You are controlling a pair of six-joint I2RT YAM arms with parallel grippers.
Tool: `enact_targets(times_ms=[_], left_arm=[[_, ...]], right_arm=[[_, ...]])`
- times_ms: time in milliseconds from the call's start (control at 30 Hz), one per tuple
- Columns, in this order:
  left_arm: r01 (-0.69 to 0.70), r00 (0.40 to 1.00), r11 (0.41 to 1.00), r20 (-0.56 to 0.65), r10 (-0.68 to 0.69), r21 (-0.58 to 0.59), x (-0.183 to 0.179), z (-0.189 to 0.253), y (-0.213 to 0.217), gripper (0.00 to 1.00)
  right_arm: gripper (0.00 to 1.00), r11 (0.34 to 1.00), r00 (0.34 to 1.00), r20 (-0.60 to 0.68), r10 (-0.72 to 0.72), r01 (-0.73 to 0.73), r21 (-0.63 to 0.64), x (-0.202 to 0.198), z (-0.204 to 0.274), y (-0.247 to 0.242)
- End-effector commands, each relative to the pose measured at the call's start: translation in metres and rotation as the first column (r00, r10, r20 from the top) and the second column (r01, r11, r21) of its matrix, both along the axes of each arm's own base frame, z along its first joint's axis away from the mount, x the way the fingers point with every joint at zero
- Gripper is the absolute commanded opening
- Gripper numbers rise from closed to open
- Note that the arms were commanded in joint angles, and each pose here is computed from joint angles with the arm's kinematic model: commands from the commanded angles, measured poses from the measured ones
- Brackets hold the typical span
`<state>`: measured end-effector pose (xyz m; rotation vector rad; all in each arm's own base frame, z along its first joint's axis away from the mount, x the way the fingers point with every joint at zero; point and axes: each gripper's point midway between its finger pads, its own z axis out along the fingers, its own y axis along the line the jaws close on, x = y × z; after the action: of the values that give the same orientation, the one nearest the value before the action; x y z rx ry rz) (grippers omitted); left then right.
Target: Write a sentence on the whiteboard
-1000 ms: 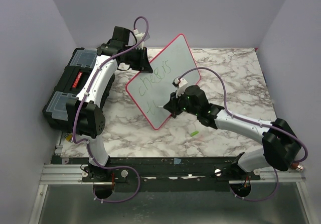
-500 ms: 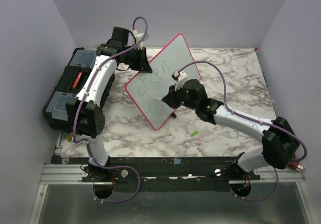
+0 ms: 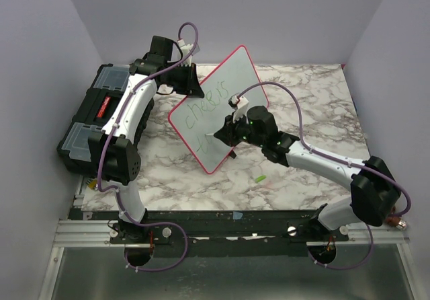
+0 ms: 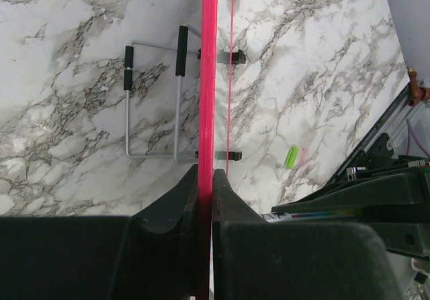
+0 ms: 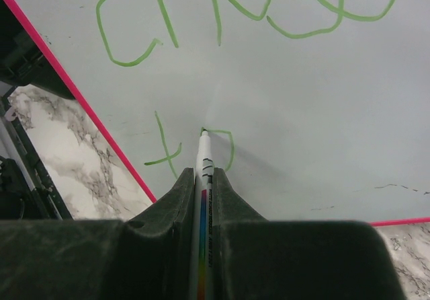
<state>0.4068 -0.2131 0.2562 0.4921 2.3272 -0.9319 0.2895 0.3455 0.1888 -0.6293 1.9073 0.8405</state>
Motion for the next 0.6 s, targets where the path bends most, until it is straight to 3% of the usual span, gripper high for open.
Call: enact_targets(times_ms=[0,200,567], left_arm=[[-0.020,0.995,0.999,0.096,0.015,0.045,0.013,0.006,0.009,0.00],[-0.023,0.995,0.998,0.097,0.018,0.052,0.013,0.006,0.011,0.00],[-0.024,0.995,0.998,0.100,0.018,0.055,0.012,0.006,0.011,0.00]], right_arm=[[0.01,1.000,1.000,0.012,0.014,-0.014,0.019,-0.002,0.003,0.001],[0.01,0.997,0.999,0.052,-0.014,0.010,0.070,-0.006,0.017,-0.008],[0.01,0.982,0.977,0.104,-0.185,0.179,0.057,0.016,0.023,-0.031]])
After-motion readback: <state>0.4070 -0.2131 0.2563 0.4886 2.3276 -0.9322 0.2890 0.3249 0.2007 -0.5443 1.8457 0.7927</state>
